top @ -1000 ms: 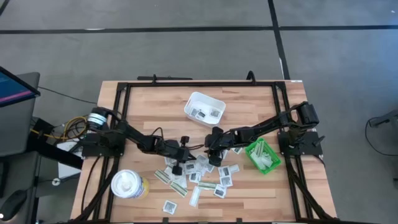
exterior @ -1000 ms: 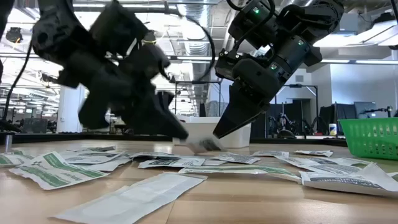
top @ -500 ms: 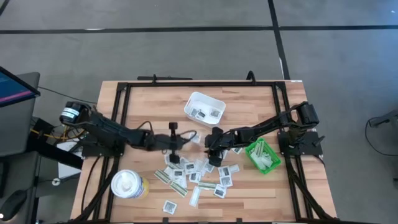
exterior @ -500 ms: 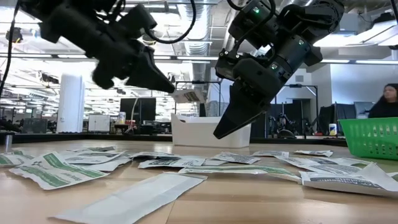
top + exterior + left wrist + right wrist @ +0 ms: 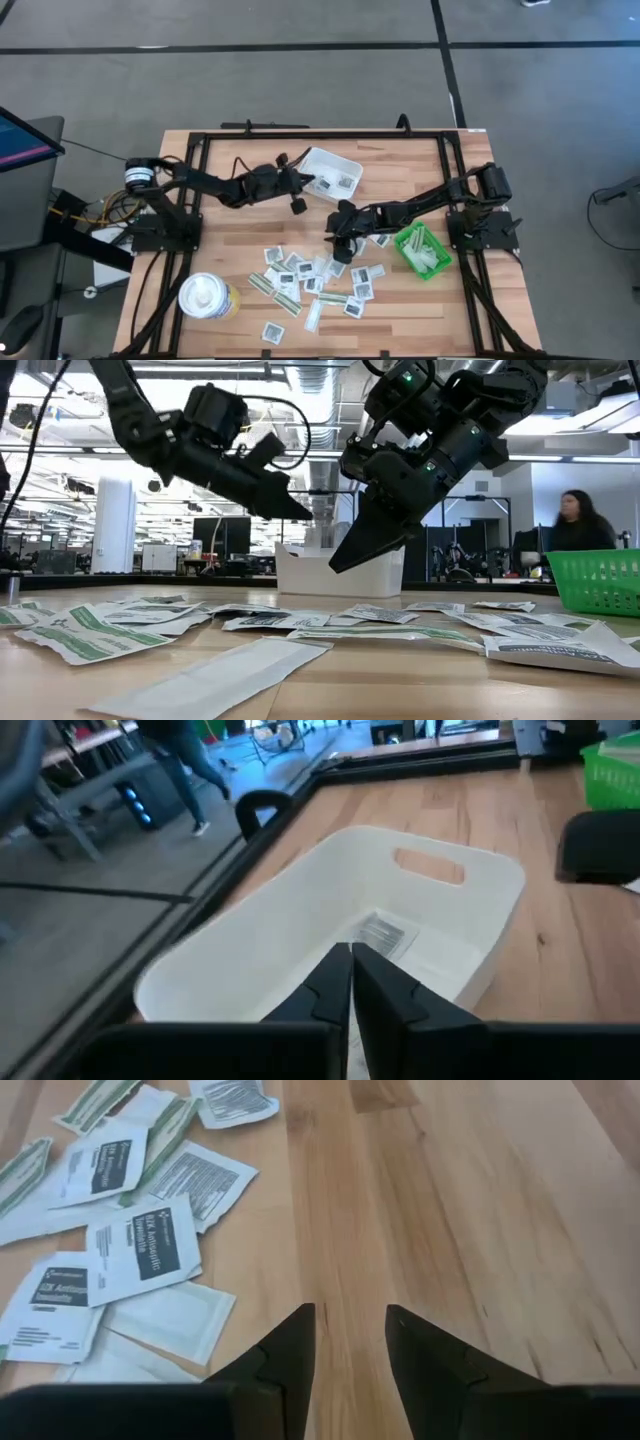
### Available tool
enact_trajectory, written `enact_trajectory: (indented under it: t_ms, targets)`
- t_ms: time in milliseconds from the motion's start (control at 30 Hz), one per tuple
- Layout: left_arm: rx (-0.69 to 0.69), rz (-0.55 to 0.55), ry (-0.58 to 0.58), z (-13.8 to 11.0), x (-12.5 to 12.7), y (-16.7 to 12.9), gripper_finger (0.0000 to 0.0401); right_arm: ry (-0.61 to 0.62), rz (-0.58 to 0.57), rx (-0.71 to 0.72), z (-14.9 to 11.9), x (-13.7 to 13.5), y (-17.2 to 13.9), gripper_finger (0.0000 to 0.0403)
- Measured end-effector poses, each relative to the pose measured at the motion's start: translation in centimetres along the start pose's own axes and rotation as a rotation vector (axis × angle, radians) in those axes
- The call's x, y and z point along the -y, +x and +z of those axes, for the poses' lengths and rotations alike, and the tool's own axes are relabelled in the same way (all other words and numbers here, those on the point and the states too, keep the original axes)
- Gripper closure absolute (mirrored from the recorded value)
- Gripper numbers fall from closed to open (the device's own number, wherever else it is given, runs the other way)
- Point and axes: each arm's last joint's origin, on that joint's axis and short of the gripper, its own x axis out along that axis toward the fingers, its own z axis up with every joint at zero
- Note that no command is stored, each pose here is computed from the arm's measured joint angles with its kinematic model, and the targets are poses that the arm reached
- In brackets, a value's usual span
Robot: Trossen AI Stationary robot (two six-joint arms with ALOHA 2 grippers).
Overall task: Pick & Place First Aid Supplies
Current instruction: Put the towelette pack into the white bin
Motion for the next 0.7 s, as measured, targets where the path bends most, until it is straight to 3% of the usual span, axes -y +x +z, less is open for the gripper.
enact_trajectory:
  t_ms: [200,400,533,700]
  targets:
    - [-0.061,-0.015,-0.007,-1.8,-0.1,0.9,0.0357,0.001,0.011,-0.009,-0.1,0.1,0.0,0.0284]
    - [0.044,-0.065,-0.021,0.2,0.9,0.0,0.0332,-0.009,0.071,-0.013,-0.1,-0.6,0.0,0.0284]
    - [0.156,-0.203,-0.071,2.6,2.1,-1.4,0.0332,-0.017,0.094,-0.014,-0.1,-0.9,-0.1,0.0284]
    - [0.205,-0.506,-0.239,4.3,4.8,-3.2,0.0338,-0.018,0.095,-0.013,-0.1,-1.0,-0.1,0.0284]
